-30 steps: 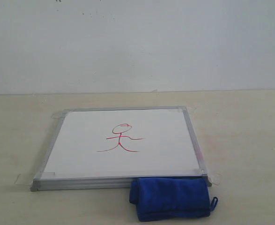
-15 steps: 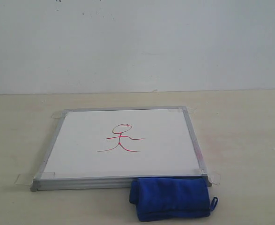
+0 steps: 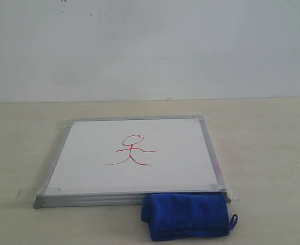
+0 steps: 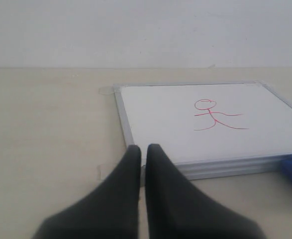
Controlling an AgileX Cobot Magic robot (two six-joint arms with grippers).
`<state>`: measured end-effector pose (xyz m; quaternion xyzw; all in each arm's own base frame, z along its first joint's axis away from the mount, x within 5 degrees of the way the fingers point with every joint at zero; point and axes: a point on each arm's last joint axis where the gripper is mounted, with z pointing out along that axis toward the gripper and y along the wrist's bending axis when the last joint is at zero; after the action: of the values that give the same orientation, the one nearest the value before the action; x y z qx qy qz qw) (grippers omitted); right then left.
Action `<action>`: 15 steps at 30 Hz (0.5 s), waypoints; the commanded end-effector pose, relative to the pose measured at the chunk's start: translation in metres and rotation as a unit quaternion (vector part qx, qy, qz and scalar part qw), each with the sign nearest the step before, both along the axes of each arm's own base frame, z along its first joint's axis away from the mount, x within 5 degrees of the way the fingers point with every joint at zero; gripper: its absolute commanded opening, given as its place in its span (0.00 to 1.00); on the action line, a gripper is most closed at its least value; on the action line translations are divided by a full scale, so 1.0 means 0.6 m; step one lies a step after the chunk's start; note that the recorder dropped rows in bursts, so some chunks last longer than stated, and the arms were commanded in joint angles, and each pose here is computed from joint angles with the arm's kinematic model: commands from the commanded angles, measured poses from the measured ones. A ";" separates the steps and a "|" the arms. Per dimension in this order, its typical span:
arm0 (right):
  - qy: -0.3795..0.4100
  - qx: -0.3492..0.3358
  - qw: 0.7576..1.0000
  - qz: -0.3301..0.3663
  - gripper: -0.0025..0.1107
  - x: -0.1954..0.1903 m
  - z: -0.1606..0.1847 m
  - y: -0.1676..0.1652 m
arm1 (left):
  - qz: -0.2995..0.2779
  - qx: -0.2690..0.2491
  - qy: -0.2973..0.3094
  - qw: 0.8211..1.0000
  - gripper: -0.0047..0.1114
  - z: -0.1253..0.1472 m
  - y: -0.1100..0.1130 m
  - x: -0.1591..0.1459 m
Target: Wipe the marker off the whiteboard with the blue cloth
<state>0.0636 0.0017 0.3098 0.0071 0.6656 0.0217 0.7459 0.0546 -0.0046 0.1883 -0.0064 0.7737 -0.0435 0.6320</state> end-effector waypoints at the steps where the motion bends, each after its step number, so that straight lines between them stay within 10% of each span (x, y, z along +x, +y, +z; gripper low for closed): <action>1: -0.006 0.010 1.000 0.000 0.02 0.001 0.006 0.000 | 0.000 0.002 -0.002 1.000 0.07 -0.001 0.000 0.000; 15: 0.149 -0.065 0.986 0.038 0.02 0.043 0.015 0.011 | 0.000 0.002 -0.002 1.000 0.07 -0.001 0.000 0.000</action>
<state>0.0789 0.0045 0.3162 -0.0225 0.7274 0.0129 0.6857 0.0546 -0.0046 0.1883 -0.0064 0.7737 -0.0435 0.6320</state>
